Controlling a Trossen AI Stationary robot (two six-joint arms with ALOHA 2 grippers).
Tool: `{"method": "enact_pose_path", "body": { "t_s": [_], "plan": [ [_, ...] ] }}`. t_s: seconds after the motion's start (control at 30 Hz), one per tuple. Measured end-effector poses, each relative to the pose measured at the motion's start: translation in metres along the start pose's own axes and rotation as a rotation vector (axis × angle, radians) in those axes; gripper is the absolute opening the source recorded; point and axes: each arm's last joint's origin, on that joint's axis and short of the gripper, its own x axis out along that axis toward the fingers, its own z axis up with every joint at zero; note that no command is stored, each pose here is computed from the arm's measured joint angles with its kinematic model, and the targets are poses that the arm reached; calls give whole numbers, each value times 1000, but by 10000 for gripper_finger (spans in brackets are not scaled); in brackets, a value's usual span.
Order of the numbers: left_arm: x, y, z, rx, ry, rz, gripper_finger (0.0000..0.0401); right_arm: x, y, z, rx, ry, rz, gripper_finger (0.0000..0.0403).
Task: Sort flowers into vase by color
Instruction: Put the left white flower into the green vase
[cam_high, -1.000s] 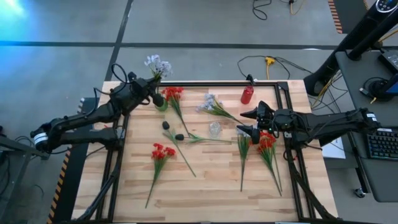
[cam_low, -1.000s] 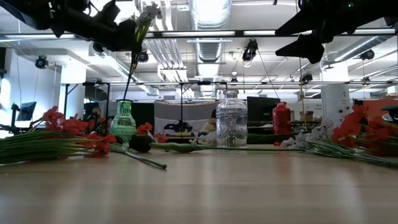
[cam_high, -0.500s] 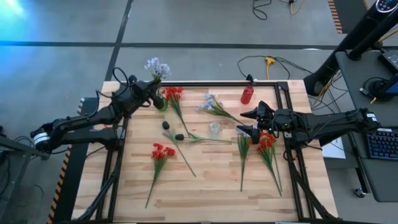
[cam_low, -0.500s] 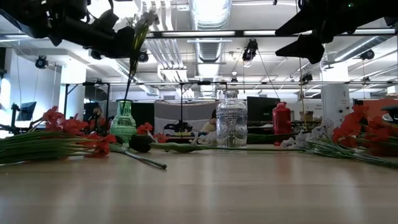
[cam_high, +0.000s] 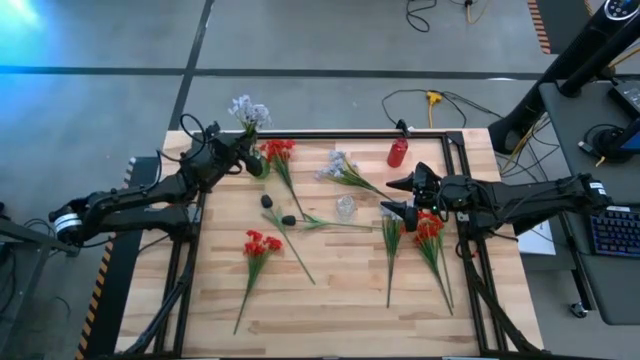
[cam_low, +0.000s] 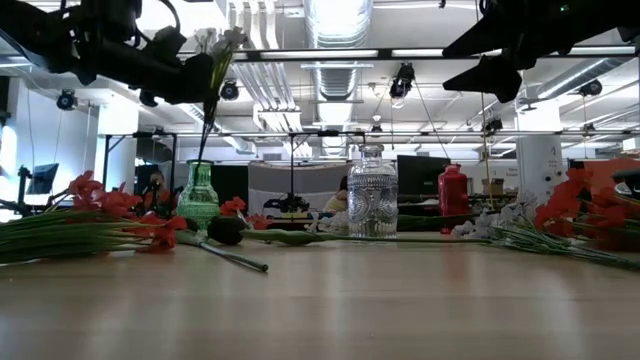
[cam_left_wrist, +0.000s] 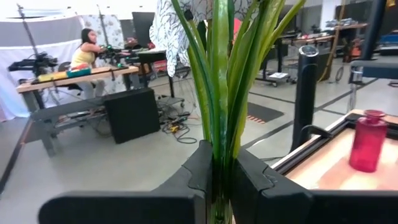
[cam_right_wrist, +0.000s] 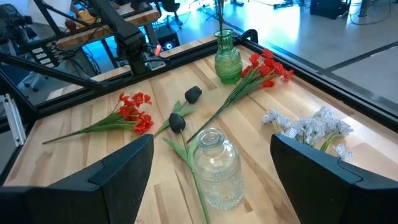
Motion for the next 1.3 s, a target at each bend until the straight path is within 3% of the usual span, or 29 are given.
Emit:
{"method": "enact_pose_path", "body": {
  "t_s": [1.0, 1.3],
  "plan": [
    [-1, 2, -9, -12, 22, 41, 19, 0, 0, 0, 0, 1, 4, 315],
    [-1, 2, -9, -13, 20, 41, 60, 0, 0, 0, 0, 2, 4, 315]
  ]
}}
